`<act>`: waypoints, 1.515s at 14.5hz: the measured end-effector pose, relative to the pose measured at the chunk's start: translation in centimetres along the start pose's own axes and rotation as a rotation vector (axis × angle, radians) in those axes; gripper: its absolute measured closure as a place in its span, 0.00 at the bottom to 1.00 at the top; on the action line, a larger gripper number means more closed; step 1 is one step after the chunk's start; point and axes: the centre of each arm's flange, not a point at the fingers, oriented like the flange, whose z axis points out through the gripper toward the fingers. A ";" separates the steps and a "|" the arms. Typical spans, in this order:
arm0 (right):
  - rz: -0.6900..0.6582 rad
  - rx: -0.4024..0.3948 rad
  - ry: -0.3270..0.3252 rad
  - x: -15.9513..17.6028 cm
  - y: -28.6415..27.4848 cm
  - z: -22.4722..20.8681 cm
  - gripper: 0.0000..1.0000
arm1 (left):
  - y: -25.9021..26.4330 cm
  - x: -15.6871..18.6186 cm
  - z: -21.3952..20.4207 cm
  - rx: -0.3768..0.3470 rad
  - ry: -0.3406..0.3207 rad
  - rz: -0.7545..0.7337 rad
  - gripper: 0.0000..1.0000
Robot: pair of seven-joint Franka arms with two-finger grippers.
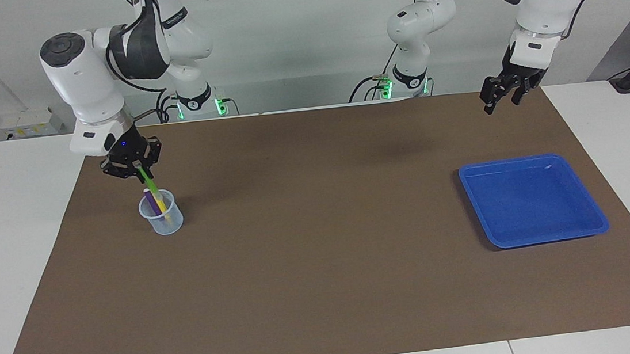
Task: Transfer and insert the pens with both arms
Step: 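Lower the green pen into the clear cup with the right gripper, then release the pen and draw the right gripper back from the cup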
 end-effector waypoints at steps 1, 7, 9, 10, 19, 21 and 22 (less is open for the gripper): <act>-0.001 -0.001 0.004 0.0 0.1 0.7 0.81 | 0.3 -0.2 0.0 0.002 -0.007 0.018 0.19; -0.004 0.003 0.011 0.0 -0.2 3.9 0.81 | 1.9 -1.1 0.2 0.013 -0.021 0.109 0.10; -0.005 0.007 0.007 -0.2 -0.3 4.6 0.81 | 1.9 -1.1 0.2 0.013 -0.021 0.112 0.08; -0.005 0.008 0.004 -0.2 -0.3 4.7 0.75 | 1.9 -1.1 0.2 0.013 -0.021 0.113 0.09; -0.001 0.052 -0.072 0.2 0.2 -2.5 0.00 | 1.9 -1.1 0.2 0.013 -0.021 0.114 0.00; 0.013 0.062 -0.097 -0.1 0.1 -7.3 0.00 | 1.9 -1.1 0.2 0.013 -0.021 0.114 0.00; 0.033 0.064 -0.106 -0.4 -0.2 -9.5 0.00 | 1.9 -1.1 0.2 0.013 -0.021 0.114 0.00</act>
